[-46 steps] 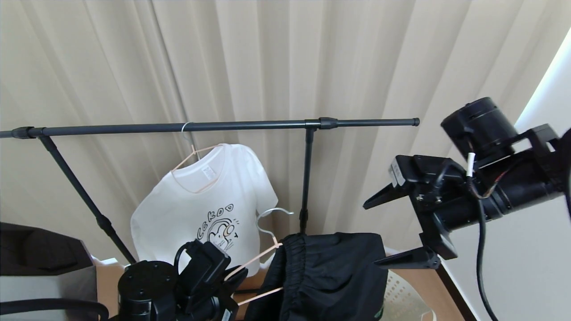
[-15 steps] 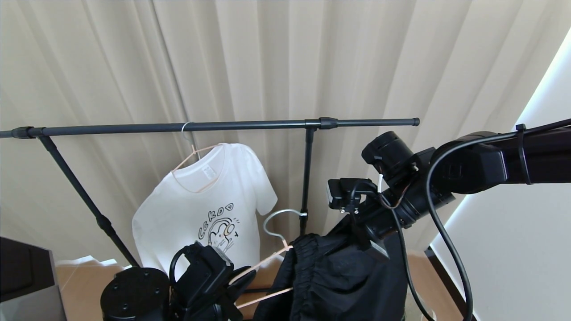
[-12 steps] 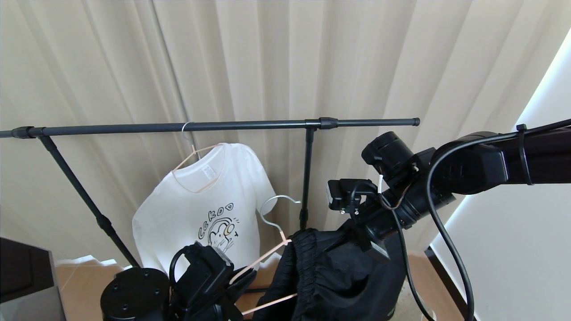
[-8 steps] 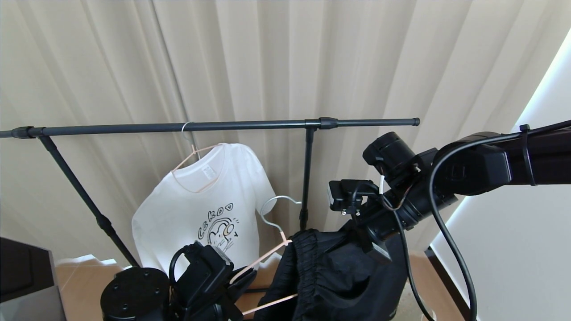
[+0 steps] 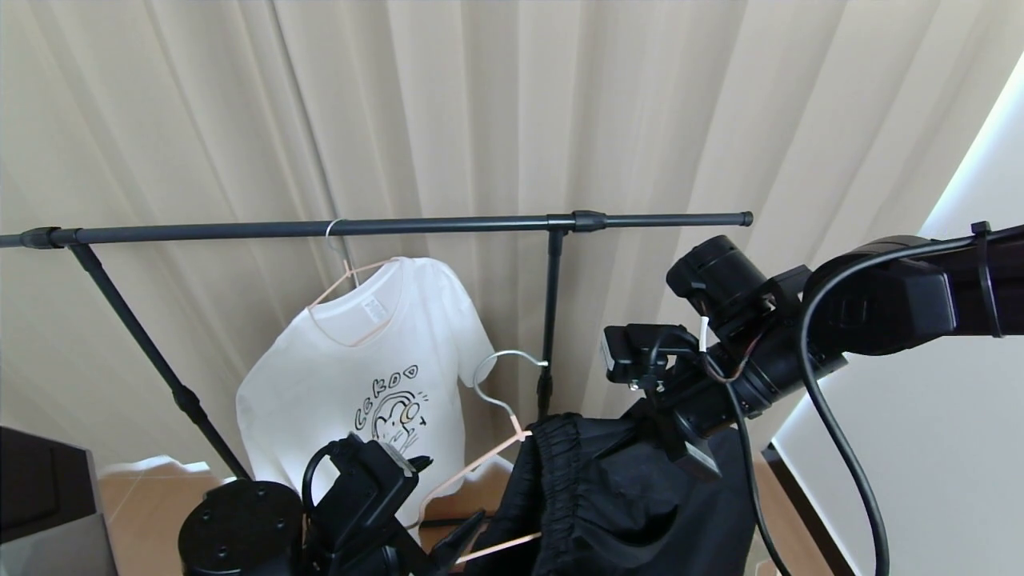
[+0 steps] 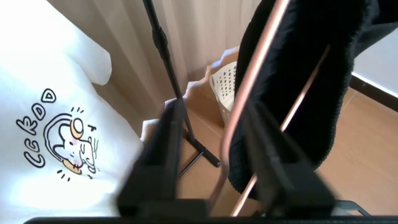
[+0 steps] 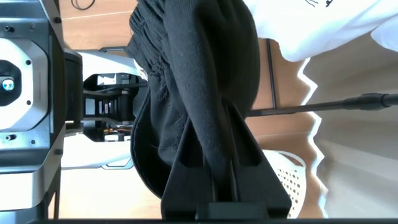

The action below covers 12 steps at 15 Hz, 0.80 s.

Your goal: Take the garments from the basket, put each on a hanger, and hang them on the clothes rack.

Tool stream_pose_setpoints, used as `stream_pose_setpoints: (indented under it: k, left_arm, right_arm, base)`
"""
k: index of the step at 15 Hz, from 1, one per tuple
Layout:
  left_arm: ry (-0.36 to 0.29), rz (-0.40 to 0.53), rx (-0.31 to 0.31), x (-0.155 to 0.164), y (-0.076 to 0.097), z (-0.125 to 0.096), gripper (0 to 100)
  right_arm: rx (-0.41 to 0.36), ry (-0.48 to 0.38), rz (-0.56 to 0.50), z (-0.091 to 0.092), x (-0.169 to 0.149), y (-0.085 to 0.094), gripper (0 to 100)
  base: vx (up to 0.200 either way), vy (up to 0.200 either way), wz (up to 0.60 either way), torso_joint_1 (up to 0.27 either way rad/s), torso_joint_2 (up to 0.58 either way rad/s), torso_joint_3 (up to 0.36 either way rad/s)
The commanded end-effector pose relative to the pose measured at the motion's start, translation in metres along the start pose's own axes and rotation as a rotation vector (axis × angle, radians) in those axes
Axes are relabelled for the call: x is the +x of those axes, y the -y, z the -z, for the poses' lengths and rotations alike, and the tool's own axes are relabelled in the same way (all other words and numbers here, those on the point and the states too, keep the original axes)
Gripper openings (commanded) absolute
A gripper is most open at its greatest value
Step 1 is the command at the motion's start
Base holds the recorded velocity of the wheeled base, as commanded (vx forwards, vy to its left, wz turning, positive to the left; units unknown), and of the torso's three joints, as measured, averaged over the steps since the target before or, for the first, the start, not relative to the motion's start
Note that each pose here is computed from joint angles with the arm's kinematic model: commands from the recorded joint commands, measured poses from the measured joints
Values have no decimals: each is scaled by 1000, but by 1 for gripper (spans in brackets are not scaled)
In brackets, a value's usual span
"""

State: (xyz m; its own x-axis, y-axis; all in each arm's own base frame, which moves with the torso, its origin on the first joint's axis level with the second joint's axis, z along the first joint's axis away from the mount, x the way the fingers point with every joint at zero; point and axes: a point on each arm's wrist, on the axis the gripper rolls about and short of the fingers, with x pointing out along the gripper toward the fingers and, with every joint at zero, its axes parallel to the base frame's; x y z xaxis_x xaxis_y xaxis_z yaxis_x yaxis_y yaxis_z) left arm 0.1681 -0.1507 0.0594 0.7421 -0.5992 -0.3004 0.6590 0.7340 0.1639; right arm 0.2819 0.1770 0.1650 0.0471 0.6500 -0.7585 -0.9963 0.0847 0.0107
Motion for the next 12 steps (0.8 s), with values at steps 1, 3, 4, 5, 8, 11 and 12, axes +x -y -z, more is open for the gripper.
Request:
stream_pose_setpoints:
  k: [1, 3, 4, 5, 8, 11, 12]
  left_arm:
    - [-2, 3, -2, 0, 0, 0, 100]
    - [39, 0, -16, -6, -2, -7, 100]
    - [59, 11, -32, -8, -2, -11, 100]
    - [113, 71, -59, -17, -3, -19, 100]
    - [173, 106, -89, -30, -22, -26, 100]
    - [233, 158, -196, -40, -45, -31, 100]
    - [237, 168, -222, -39, -49, -31, 100]
  right_arm:
    - [-8, 9, 12, 0, -11, -9, 0]
    - [10, 2, 33, 7, -19, -11, 0]
    - [15, -8, 43, 9, -21, -12, 0]
    - [21, -23, 65, 11, -24, -12, 0]
    - [16, -27, 123, 13, -32, -12, 0]
    - [-48, -21, 295, 18, -36, -17, 0]
    - [-64, -29, 359, 20, -36, -19, 0]
  base:
    - [0, 0, 0, 0, 0, 0]
    - [0, 0, 0, 0, 0, 0]
    - [0, 0, 0, 0, 0, 0]
    - [0, 0, 0, 0, 0, 0]
    - [0, 0, 0, 0, 0, 0]
    - [0, 0, 0, 0, 0, 0]
    - [0, 0, 0, 0, 0, 0]
